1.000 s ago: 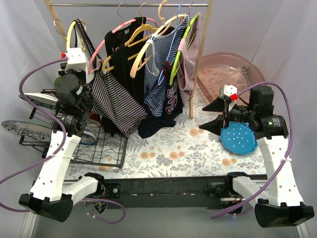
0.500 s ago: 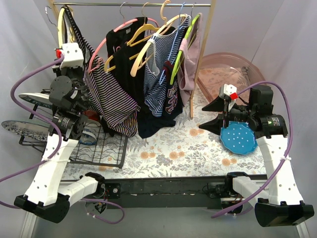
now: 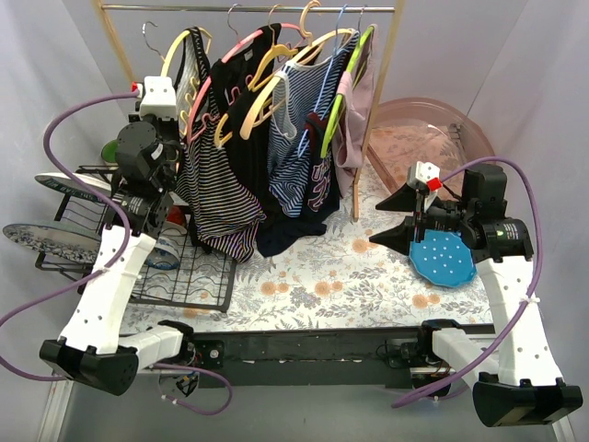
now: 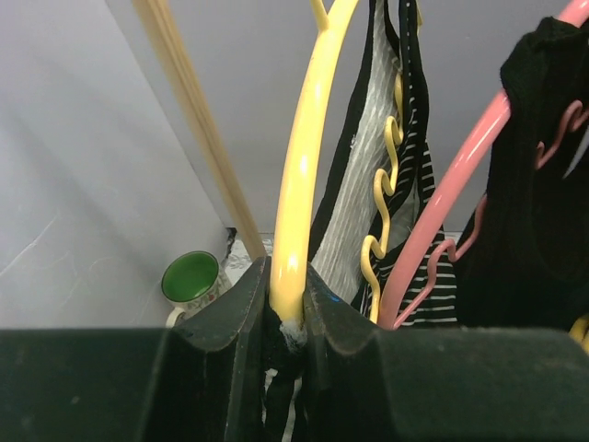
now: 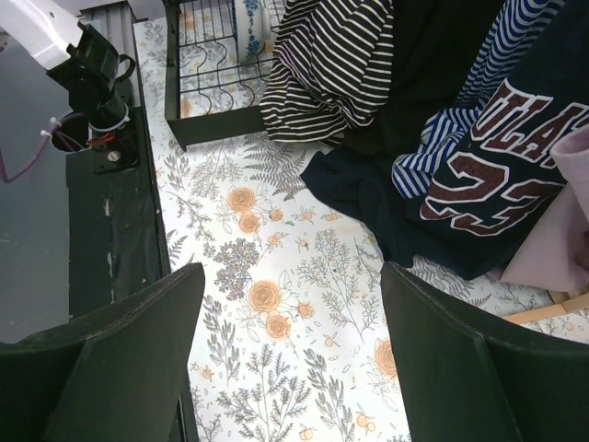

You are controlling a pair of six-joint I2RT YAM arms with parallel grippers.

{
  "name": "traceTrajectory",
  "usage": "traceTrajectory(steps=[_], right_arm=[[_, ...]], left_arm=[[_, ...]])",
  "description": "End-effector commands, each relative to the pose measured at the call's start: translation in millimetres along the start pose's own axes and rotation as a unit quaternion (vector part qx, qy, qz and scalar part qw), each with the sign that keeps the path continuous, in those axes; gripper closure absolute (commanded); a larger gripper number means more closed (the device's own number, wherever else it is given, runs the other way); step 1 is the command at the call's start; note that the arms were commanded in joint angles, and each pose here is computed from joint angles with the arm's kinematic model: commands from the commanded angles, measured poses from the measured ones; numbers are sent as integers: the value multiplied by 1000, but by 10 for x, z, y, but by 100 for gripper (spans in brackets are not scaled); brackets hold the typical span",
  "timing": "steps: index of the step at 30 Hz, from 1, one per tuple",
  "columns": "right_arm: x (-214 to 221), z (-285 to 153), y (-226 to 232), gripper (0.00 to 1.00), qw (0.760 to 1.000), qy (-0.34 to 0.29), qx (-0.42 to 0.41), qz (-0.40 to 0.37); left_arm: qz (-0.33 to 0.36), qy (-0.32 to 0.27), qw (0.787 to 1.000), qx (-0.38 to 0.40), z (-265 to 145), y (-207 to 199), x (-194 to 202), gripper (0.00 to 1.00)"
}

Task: Place the tank top on the hanger

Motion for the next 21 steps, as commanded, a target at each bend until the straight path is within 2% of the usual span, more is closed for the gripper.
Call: traceTrajectory(steps=[1,8,14,21], right_arm=[[-22,3,-2,14,1000,-15,-8,-13],[1,9,20,14,1000,-20,-15,-10],[18,12,46,14,999,-23,-20,-9],[25,14,58,14,999,-26,-22,-10]], left_arm=[[-27,-40,998,44,20,-29,-211,100],[-9,-55,997,58,184,-50,-281,100],[24,-66,995,64,298,-14,-192,100],[70,-77,993,51,119,123,28,100]])
Point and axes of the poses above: each gripper's point midway between its finger pads, its own z axis out along the fingers, its own y axis along the line the jaws close on, x = y × z, the point moved 8 cm from there along -z, back along the fingers, and after that the axes turned 9 degrees about -z, right-handed, at the moved point
